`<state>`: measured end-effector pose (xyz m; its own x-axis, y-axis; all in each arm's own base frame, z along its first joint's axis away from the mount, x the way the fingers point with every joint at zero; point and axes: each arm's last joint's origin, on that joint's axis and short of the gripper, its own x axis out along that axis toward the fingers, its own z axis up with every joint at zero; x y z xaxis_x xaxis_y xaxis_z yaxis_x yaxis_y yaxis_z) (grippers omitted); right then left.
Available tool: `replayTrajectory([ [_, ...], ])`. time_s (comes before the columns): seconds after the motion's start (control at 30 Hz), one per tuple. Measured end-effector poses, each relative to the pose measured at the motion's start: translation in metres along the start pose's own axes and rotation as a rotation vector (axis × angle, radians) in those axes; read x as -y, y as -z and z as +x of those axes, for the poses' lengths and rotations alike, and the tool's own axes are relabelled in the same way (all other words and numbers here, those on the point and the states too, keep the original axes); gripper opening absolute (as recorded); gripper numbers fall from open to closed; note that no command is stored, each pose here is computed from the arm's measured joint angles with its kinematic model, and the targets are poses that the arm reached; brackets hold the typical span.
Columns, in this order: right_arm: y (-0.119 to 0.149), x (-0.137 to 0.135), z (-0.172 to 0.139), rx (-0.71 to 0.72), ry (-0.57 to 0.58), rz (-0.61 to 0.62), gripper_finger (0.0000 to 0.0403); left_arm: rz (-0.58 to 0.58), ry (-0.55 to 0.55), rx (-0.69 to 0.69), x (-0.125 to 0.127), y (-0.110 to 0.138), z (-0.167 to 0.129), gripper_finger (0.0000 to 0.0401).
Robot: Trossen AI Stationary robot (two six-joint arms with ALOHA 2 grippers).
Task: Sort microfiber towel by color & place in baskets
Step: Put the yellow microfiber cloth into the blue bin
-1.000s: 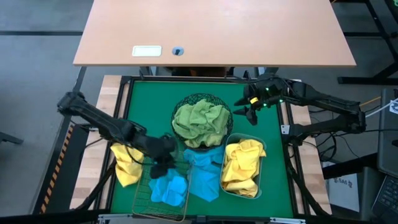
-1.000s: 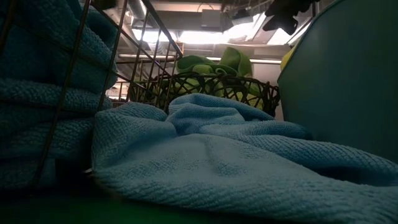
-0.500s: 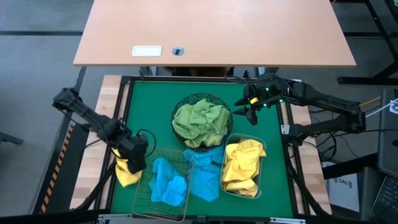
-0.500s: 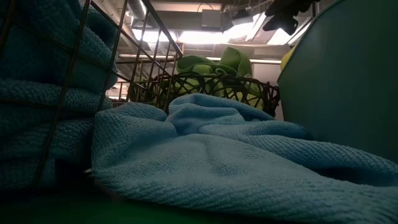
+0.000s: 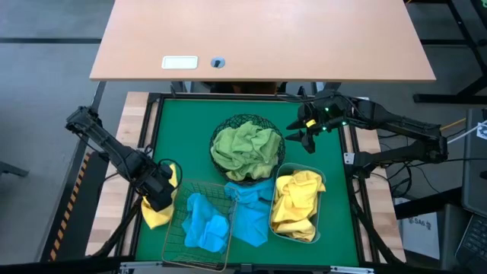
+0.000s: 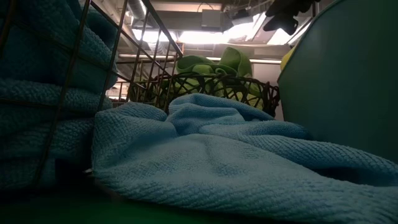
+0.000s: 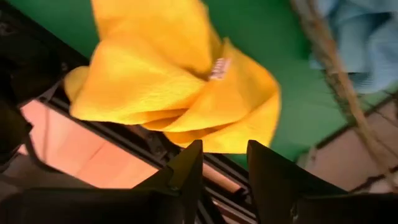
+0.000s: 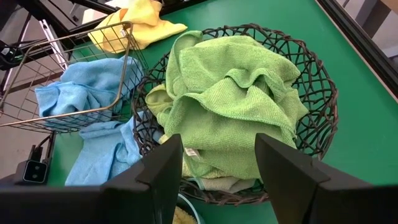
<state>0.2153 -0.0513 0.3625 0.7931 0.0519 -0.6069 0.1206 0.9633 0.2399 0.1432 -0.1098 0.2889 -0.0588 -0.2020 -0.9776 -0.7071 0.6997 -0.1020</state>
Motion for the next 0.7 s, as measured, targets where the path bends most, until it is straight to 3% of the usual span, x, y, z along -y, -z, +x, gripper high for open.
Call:
replayTrajectory([
  [0.27,0.003,0.000,0.000,-0.027,0.003,0.007,0.0202,-0.006,-0.061,-0.097,-0.008,-0.002,0.041,0.0176],
  [0.7,0.003,0.000,0.000,-0.030,0.003,0.008,0.0202,0.030,-0.061,-0.034,-0.021,-0.014,0.097,0.0181],
])
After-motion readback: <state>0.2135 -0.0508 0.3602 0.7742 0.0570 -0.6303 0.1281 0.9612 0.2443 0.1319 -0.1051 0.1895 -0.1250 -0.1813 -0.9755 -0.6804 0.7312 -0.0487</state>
